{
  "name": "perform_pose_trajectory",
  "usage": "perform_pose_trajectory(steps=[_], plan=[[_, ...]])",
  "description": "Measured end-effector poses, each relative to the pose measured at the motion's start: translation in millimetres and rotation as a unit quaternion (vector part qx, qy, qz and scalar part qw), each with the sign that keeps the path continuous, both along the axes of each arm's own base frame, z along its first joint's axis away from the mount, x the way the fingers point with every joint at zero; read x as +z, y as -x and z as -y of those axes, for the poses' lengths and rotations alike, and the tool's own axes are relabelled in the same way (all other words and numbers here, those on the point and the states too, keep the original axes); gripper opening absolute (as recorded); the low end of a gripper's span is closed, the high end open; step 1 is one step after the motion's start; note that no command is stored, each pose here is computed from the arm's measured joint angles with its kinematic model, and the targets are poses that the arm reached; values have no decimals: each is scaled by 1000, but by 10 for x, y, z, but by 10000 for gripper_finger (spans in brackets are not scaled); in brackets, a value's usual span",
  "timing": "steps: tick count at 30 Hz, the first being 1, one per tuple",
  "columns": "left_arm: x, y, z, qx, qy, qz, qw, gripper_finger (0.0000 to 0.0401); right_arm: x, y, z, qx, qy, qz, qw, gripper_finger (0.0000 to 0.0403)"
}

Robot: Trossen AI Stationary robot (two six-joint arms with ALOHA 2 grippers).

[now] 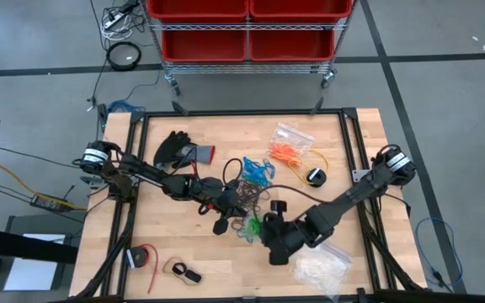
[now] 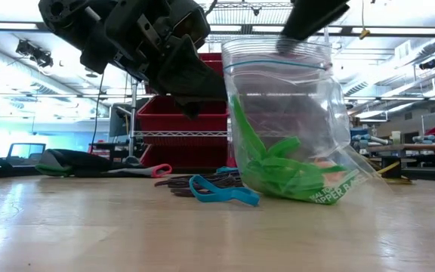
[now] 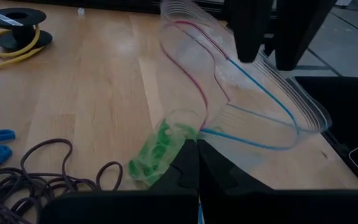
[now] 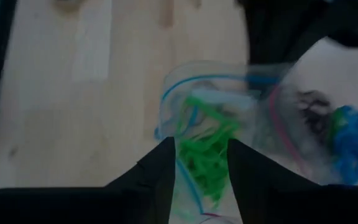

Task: Sort rubber bands
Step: Close the transparent zip bag

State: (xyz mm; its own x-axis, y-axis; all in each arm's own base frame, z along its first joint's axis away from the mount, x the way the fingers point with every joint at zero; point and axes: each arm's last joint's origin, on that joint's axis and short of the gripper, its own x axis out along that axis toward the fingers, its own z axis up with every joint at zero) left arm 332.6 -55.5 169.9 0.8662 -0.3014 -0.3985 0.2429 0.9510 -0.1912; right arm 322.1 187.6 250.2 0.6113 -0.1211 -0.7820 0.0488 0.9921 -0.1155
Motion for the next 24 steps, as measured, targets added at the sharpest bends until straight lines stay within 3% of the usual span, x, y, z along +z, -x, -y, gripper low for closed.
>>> perform_pose_trajectory(steps=[5, 16, 21, 24], plan=[[1, -1, 0, 0, 0, 1, 1000, 0, -27, -24, 74, 21, -48, -45, 998, 129], [19, -14, -23, 17, -20, 16, 1000, 0, -39, -8, 61, 44, -85, -74, 993, 77], [27, -21, -44, 20, -20, 20, 999, 0, -46, -11, 90, 39, -90, -83, 992, 78], [25, -22, -59, 23, -21, 19, 999, 0, -51, -17, 109, 40, -129, -104, 985, 84]])
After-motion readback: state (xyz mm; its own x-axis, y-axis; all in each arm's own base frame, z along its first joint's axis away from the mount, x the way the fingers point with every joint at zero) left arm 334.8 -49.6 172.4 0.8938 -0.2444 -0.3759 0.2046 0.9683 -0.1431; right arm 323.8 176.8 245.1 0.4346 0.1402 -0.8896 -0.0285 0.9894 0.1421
